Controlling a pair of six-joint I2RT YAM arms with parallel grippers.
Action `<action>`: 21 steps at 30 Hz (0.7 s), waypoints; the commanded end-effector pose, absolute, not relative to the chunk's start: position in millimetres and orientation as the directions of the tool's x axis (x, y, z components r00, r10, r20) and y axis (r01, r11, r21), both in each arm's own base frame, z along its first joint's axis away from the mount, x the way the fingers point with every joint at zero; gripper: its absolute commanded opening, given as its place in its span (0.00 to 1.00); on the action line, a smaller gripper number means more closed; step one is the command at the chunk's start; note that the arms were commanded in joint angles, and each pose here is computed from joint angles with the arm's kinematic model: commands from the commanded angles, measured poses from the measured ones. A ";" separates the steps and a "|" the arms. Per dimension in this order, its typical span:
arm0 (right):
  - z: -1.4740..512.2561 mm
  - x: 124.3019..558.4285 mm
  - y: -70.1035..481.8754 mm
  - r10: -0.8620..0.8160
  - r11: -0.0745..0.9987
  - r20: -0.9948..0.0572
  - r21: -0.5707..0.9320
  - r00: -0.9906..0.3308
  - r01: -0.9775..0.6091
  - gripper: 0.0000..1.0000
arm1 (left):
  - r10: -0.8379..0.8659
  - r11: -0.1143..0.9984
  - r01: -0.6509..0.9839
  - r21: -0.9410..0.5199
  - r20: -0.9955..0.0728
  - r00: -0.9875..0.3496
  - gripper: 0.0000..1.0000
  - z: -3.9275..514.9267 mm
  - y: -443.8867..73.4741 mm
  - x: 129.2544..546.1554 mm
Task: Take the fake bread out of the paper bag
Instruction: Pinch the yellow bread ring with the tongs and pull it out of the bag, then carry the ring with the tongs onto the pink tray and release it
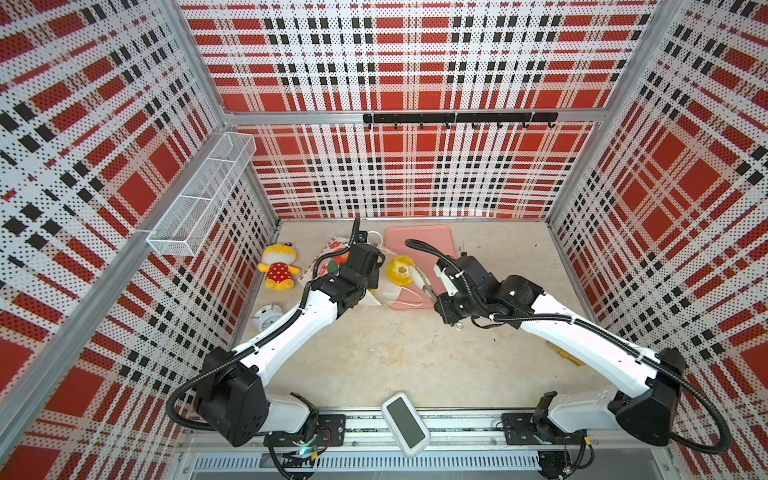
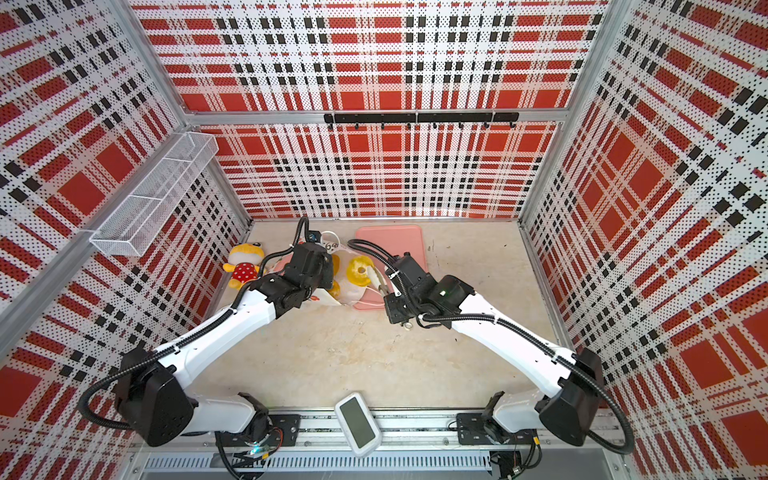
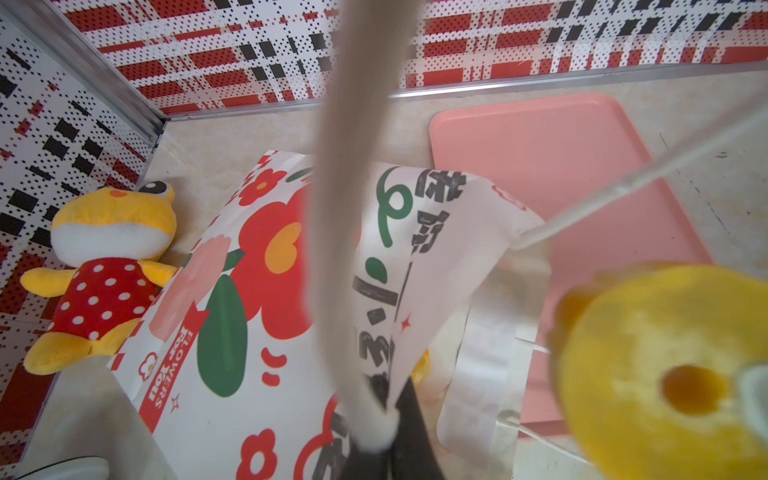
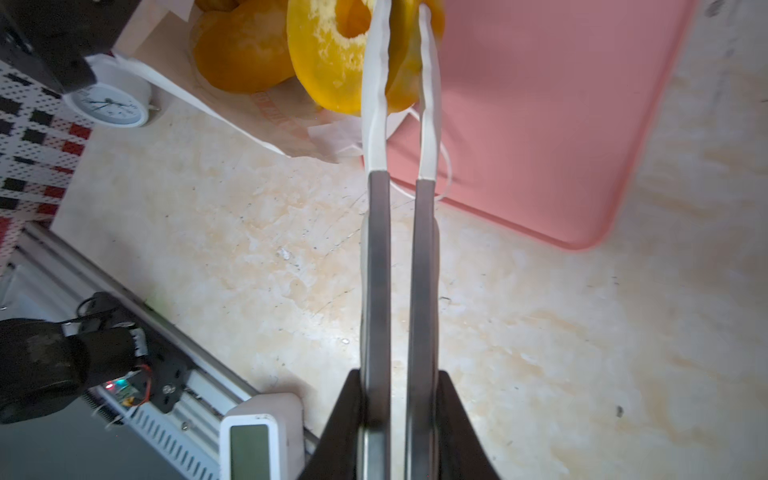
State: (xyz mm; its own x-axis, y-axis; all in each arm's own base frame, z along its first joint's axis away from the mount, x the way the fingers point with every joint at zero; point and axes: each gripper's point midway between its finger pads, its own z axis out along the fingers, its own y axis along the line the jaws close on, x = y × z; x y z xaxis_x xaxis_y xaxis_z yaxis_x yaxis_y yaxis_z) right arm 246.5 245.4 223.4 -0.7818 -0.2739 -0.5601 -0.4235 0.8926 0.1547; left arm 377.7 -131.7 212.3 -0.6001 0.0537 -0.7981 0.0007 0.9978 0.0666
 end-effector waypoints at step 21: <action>218.8 441.5 188.2 -0.659 0.550 -0.276 -0.812 -0.700 -0.197 0.00 | -0.090 0.996 -0.043 -0.081 -0.779 -0.621 0.00 214.5 -94.6 307.2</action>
